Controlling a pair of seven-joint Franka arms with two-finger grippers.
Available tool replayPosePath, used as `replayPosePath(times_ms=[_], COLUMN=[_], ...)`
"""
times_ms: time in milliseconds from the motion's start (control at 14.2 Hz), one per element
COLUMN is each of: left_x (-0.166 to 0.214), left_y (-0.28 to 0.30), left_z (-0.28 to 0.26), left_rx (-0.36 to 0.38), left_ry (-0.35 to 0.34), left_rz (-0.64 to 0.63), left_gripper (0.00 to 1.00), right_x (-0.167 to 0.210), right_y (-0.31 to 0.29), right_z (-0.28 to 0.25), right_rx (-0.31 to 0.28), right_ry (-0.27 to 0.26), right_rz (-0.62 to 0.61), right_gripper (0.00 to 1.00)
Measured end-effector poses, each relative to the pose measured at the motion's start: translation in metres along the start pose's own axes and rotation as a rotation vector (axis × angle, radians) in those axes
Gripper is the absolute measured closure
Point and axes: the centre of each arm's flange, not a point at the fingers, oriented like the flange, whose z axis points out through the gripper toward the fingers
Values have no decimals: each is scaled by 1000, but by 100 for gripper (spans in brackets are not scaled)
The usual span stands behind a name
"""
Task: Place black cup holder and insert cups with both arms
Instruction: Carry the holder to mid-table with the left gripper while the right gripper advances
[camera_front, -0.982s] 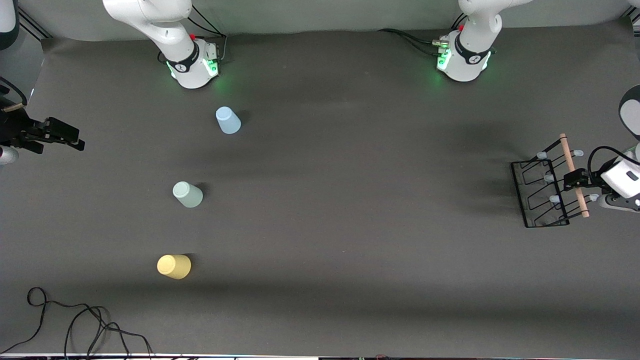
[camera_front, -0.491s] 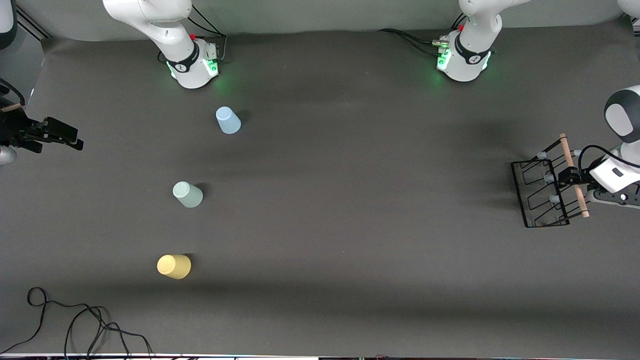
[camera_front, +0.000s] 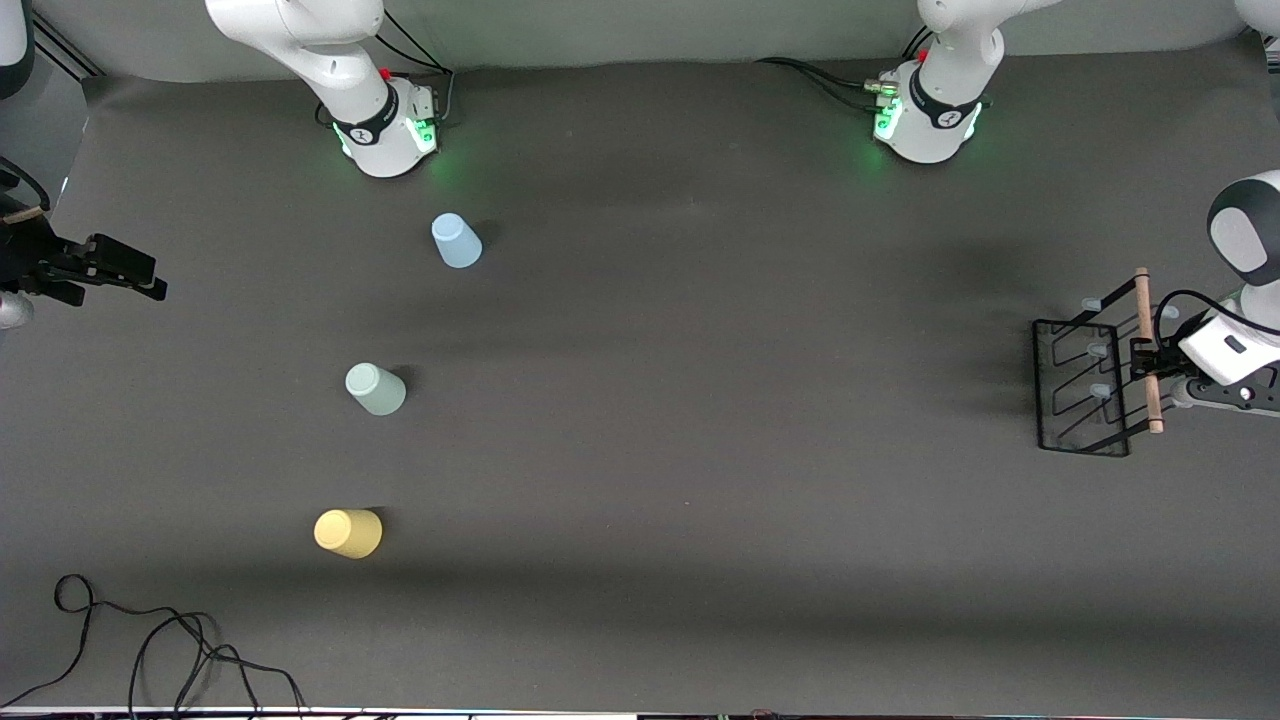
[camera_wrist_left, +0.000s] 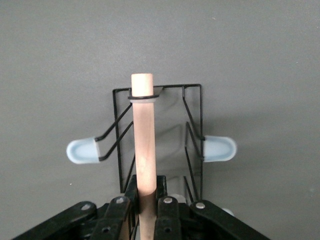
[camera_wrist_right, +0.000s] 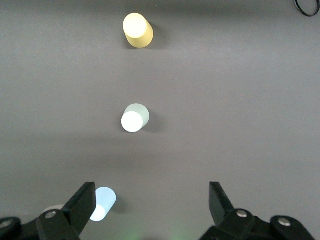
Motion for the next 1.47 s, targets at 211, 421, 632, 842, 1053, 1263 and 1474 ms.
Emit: replayPosePath(times_ms=[211,421,632,842,1053,1263,1474], left_x=[7,37,74,96,110,119,118], left_y=[7,40,119,210,295,387,482], left_z=[-11,-63,-120,-145,-151,-145,-129], left_rx=[-53,-104,-106,-98,-98,-98,-96], left_ry=[0,-33,-56,-45,-43,-53,-68], left_rz=[-23,-52,-110,-140,-153,-188,-205], left_gripper=[84,84,84,84,84,84,84], right_x=[0,0,0,0,0,1,1], right_y=[0,-1,-1,-1,-2,-2,-2], right_z=[0,-2,-7,-9,-10,-10,-9], right_rx=[0,0,-1,-2,-2,-2,-2], right_ry=[0,4,14,19,21,21,19], right_rz=[0,-1,-2,-2,-3,-4,-5], right_gripper=[0,0,0,0,0,0,0])
